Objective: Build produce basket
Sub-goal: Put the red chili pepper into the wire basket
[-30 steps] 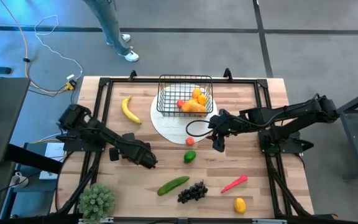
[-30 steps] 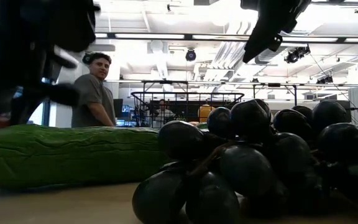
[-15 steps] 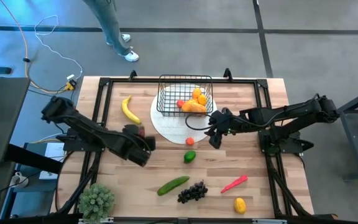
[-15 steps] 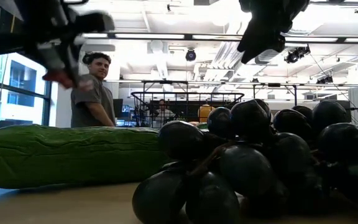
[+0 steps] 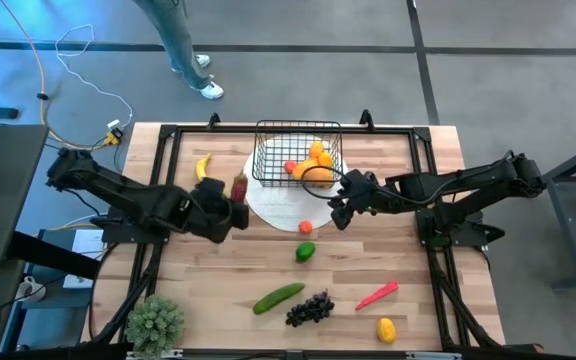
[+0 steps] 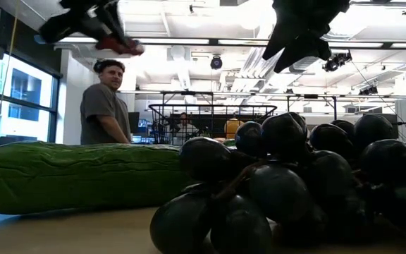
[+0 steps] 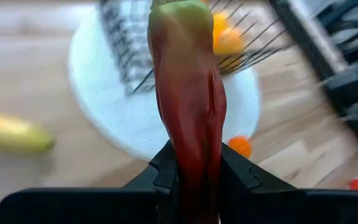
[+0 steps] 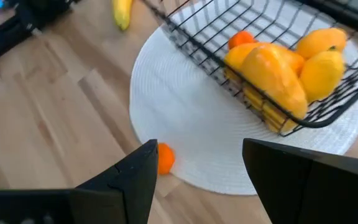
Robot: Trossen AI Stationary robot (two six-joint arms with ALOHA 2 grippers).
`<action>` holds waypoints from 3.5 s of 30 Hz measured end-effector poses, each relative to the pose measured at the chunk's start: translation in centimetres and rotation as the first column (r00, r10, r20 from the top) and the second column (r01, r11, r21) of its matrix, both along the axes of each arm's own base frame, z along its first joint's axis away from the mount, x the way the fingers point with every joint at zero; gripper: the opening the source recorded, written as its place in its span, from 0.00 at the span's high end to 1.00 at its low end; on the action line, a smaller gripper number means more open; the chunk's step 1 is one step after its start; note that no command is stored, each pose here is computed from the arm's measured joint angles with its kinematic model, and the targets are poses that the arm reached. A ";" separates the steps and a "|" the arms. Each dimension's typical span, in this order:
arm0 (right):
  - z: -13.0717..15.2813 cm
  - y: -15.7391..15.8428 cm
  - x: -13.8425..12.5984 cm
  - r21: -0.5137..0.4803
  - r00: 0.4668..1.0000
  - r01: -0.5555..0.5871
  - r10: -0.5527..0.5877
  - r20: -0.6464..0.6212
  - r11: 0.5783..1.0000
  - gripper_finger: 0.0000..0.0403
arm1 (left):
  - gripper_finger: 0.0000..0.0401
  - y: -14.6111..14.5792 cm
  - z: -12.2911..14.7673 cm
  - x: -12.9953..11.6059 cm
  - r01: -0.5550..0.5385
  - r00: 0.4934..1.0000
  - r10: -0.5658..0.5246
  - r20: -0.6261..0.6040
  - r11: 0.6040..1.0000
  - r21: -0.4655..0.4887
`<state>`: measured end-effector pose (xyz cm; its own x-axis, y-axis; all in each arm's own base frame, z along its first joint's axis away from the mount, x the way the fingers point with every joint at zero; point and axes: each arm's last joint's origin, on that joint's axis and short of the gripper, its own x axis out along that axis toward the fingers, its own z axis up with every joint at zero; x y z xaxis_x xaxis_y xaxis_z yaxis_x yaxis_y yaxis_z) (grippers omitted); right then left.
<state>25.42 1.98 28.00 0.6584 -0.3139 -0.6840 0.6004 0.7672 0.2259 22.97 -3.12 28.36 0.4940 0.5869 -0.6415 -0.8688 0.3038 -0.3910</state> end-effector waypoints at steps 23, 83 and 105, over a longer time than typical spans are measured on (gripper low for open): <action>0.3 -1.1 0.2 0.042 0.965 0.236 -0.239 0.104 0.971 0.46 | 0.87 9.4 3.2 2.1 0.157 0.987 -0.155 -0.029 0.943 0.293; 1.8 -11.5 -0.1 -0.113 0.939 0.313 -0.289 0.187 0.943 0.46 | 0.87 21.1 -7.3 6.2 0.025 0.991 -0.015 -0.132 0.997 0.077; 1.7 -11.5 -0.1 -0.124 0.945 0.303 -0.280 0.171 0.945 0.46 | 0.63 21.2 -8.0 6.4 0.071 0.989 -0.068 -0.131 0.997 0.020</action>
<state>25.29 -9.55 29.74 0.6135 -0.5965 -0.5174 0.7708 0.5948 0.2282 29.33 18.07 20.37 0.4472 0.5704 -0.6890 -0.8883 0.3736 -0.2673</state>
